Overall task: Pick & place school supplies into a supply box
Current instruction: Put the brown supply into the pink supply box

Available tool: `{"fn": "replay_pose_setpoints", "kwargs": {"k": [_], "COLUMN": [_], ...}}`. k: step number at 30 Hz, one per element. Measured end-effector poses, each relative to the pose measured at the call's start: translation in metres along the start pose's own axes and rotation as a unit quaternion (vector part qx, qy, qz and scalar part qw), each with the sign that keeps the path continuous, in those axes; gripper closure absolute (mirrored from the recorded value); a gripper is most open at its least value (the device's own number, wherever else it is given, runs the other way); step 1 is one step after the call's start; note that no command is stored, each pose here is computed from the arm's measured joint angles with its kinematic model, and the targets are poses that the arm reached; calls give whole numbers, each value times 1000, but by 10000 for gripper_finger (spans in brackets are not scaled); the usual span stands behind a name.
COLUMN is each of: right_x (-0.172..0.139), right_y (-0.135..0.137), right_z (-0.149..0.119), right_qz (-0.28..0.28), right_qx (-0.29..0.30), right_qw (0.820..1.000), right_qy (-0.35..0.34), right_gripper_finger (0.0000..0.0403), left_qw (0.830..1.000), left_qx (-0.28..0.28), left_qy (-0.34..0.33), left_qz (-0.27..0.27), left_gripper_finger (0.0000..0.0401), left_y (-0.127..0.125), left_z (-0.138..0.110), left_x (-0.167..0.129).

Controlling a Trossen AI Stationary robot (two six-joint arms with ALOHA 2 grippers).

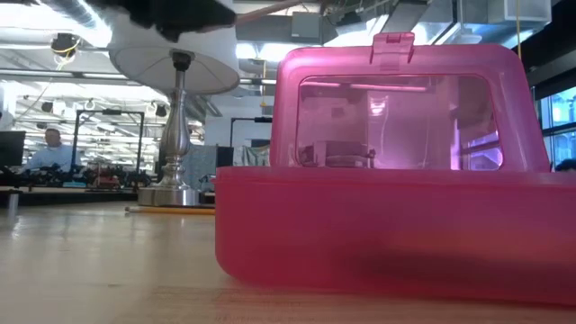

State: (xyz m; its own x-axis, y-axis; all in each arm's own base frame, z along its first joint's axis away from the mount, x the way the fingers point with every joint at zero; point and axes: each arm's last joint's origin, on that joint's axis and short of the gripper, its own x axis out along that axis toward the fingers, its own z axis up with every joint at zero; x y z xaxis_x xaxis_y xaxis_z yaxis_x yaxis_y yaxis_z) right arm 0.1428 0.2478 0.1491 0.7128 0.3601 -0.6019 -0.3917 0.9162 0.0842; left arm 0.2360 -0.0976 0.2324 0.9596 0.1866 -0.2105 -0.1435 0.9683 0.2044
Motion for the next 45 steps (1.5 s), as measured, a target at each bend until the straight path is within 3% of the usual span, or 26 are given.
{"fn": "replay_pose_setpoints", "kwargs": {"k": [7,12,16,20,29,37,45], "right_x": [0,0,0,0,0,0,0], "right_y": [-1,1,1,1,1,2,2], "right_z": [-2,-3,-4,-4,-3,-3,-3], "right_qz": [-3,25,36,36,36,36,36], "right_qx": [1,39,48,48,77,75,74], "right_qw": [1000,998,998,997,996,996,996], "right_qy": [8,30,37,37,36,36,36], "right_gripper_finger": [205,205,205,205,205,205,205], "left_qw": [996,988,973,967,966,960,958], "left_qx": [-9,1,42,67,66,31,32], "left_qy": [48,61,63,80,136,165,181], "left_qz": [-80,-139,-220,-231,-212,-222,-219], "left_gripper_finger": [389,389,389,389,389,378,354], "left_y": [-35,-73,-106,-124,-122,-116,-115], "left_z": [8,11,10,-1,-30,-35,-39], "left_x": [38,64,81,100,126,132,132]}}
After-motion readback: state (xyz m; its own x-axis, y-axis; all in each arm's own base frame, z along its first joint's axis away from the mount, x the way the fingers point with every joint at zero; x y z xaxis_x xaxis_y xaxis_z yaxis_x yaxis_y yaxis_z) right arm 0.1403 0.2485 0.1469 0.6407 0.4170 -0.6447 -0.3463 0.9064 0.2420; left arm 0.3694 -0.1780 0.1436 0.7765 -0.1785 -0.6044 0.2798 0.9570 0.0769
